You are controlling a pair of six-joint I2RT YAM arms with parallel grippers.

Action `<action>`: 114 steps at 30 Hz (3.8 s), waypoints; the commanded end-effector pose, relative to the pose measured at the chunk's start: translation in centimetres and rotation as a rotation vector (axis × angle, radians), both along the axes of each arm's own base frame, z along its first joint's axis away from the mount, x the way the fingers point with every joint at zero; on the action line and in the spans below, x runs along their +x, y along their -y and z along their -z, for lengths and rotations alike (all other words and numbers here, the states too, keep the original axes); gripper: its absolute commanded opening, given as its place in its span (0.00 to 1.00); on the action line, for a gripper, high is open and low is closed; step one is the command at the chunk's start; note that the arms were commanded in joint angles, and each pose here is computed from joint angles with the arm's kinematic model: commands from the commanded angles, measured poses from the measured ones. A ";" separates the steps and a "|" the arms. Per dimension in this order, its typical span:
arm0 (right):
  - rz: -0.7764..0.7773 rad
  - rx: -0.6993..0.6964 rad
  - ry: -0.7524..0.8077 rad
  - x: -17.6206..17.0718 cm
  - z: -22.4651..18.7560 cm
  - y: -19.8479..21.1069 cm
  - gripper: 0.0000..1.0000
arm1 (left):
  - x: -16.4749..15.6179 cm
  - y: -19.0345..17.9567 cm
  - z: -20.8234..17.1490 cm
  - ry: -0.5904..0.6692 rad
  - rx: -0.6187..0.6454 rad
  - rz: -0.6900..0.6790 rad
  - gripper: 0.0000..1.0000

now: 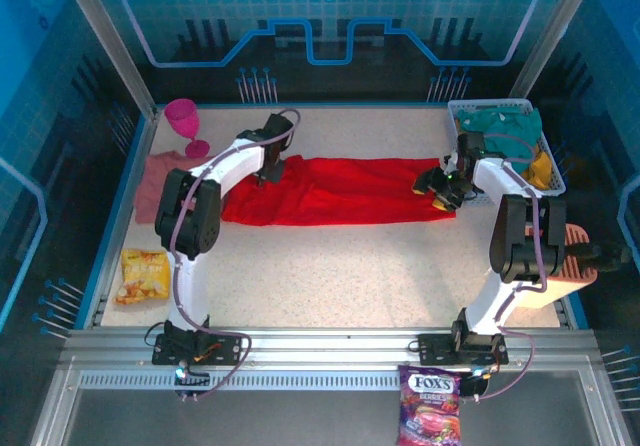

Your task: Fold and stack the t-shirts

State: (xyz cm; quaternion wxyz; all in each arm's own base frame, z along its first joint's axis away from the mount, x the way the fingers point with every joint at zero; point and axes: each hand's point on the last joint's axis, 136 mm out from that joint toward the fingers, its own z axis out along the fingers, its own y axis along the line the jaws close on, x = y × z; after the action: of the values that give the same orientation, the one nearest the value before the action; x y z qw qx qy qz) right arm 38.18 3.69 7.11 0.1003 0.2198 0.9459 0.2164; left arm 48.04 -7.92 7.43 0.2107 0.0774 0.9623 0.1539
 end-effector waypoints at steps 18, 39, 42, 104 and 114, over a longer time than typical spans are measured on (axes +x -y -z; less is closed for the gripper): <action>-0.028 0.030 0.033 0.1 -0.8 -0.7 0.65 | -2.3 -0.4 -0.8 -0.022 -0.270 -0.043 0.47; -0.028 0.048 0.031 0.2 -0.7 -0.8 0.65 | 0.0 1.9 -0.4 0.029 -0.246 -0.047 0.55; -0.027 0.048 0.028 0.1 -0.6 -0.7 0.65 | 0.1 2.4 -0.3 0.024 -0.267 -0.045 0.54; -0.023 0.069 0.022 0.2 -0.5 -0.7 0.64 | 5.3 -3.1 -1.2 0.013 0.030 -0.063 0.00; -0.017 0.033 0.010 -0.2 -0.3 -0.1 0.66 | 2.7 -4.0 -2.9 -0.041 0.007 -0.147 0.29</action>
State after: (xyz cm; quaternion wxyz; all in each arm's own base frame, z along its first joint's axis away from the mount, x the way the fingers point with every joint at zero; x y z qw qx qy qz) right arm 38.52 4.34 7.56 0.1045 0.2111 0.9413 0.2417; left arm 53.41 -4.96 8.47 0.2017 0.0302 0.9641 0.1701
